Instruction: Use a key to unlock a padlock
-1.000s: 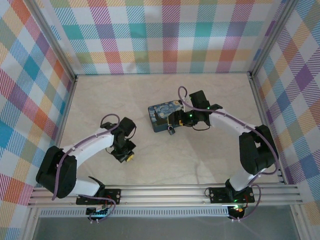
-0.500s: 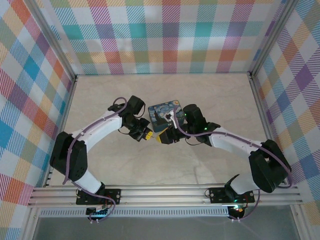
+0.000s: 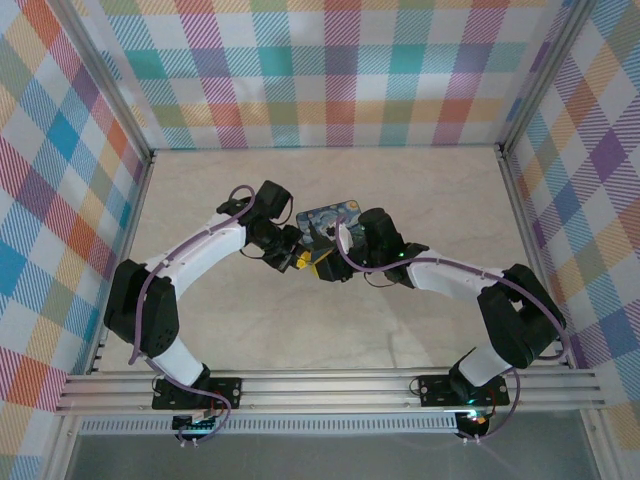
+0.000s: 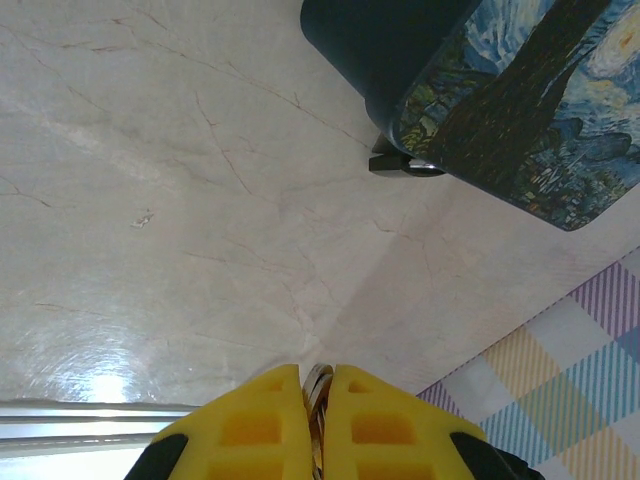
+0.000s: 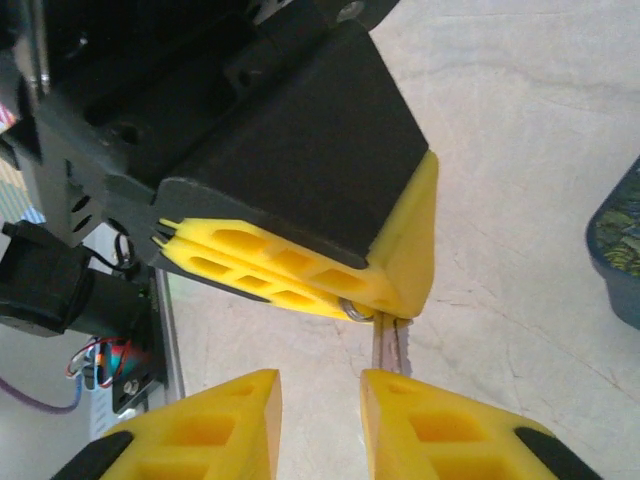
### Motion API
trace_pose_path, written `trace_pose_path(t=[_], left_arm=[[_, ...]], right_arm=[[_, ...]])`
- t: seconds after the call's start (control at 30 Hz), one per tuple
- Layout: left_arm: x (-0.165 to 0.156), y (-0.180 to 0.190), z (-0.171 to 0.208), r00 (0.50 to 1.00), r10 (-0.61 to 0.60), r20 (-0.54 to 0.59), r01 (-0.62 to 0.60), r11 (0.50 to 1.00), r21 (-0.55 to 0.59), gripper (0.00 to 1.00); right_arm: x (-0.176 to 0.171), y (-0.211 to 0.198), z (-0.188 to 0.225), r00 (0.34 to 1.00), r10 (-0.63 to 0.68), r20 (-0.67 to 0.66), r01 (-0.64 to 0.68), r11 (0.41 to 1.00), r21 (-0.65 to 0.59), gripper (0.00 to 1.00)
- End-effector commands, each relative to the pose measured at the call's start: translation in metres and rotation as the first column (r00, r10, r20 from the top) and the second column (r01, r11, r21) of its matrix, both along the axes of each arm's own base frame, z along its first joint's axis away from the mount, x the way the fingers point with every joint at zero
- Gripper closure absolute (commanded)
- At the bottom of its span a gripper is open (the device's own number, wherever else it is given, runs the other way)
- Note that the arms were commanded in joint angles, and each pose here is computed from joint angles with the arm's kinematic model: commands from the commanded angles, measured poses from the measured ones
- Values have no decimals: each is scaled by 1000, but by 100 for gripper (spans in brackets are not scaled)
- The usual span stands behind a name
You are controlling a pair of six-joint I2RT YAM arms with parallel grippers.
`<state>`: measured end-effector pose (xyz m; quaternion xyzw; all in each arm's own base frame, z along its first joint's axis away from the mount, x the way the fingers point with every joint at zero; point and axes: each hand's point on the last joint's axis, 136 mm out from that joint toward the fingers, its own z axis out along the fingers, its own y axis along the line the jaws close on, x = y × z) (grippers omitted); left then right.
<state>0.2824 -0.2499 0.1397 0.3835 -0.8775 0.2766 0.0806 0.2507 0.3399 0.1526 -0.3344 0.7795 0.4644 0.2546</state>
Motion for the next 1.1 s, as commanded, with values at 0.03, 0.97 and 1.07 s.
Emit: trace_pose_path(t=[0.03,0.97,1.07], left_arm=[[-14,-2,7,999,-17,-41,16,1000,-27,100],[-15,-3,11,998,-68,-4,68,997,-39,100],[-16,-3,9,998,-69,-8,69,997,-38,100]], right_arm=[[20,-2,3,996,-64,69,65,998,-17,72],[10,6,-3,947,41,-318,-1,992,123,66],[9,3,-4,954,28,-300,5,994,106,62]])
